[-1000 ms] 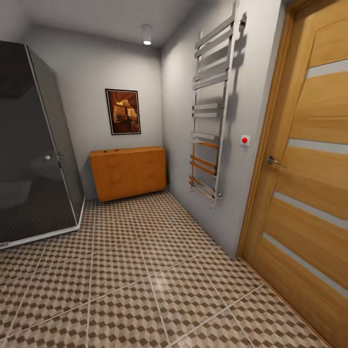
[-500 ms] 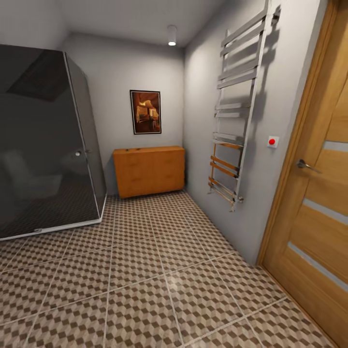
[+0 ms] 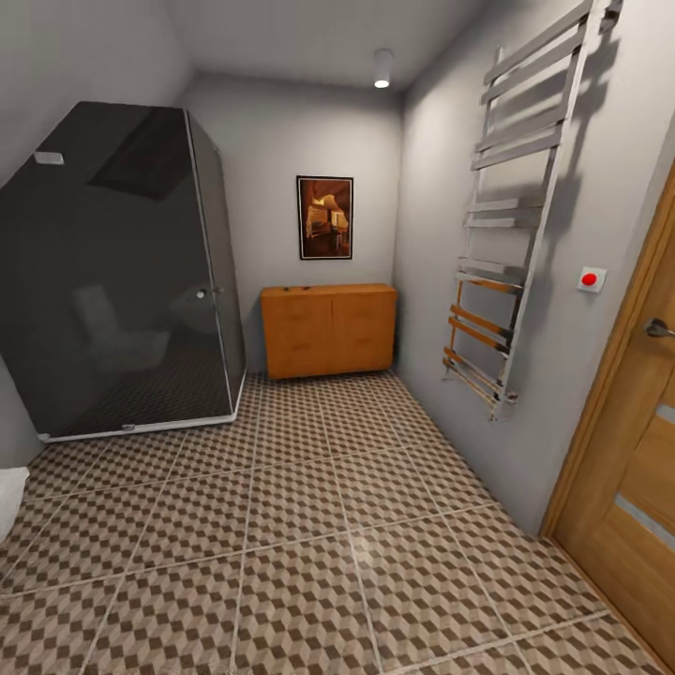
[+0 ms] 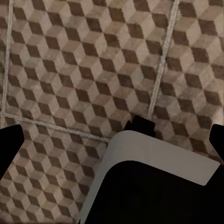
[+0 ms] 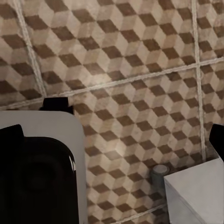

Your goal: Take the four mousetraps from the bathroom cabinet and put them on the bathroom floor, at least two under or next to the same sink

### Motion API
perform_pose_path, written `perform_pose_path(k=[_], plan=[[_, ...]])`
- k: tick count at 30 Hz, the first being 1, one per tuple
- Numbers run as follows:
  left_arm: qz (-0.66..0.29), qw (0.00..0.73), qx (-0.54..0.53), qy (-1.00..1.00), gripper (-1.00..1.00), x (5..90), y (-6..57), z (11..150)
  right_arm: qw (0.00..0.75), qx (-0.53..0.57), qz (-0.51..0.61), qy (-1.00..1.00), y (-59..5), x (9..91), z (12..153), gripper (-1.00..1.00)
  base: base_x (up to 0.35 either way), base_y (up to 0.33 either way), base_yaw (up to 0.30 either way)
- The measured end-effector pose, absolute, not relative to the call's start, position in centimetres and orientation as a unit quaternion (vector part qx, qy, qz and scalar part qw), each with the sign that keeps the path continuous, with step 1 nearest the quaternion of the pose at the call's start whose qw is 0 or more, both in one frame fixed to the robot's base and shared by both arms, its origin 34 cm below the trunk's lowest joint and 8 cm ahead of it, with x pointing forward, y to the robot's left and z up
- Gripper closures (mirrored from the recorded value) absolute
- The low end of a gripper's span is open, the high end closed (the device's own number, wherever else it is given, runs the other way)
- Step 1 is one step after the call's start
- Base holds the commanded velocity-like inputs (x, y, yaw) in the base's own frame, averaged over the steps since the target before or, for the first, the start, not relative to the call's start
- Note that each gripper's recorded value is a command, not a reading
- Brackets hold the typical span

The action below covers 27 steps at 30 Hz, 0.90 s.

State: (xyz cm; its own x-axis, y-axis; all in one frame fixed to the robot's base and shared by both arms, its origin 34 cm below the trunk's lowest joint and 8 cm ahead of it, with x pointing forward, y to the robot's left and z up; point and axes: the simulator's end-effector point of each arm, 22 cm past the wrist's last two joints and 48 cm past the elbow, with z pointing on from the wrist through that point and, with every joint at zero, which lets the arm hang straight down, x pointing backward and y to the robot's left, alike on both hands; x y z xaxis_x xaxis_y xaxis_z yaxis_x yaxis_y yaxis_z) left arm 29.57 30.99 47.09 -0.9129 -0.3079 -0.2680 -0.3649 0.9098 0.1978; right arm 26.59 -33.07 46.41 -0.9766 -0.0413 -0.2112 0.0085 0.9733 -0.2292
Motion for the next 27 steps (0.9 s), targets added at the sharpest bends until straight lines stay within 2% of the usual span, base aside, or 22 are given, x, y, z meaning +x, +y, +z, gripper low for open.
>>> perform_pose_path(k=[19,27], plan=[[0.123,0.116,-0.173,0.970,-1.00,29.57,30.99,47.10,0.109,-0.009,-0.113,0.988,-32.74,26.63,46.39,-1.00,0.000,0.000,0.266],[0.123,0.116,-0.173,0.970,-1.00,29.57,30.99,47.09,0.109,-0.009,-0.112,0.988,-32.67,26.62,46.37,-1.00,0.000,0.000,0.096]])
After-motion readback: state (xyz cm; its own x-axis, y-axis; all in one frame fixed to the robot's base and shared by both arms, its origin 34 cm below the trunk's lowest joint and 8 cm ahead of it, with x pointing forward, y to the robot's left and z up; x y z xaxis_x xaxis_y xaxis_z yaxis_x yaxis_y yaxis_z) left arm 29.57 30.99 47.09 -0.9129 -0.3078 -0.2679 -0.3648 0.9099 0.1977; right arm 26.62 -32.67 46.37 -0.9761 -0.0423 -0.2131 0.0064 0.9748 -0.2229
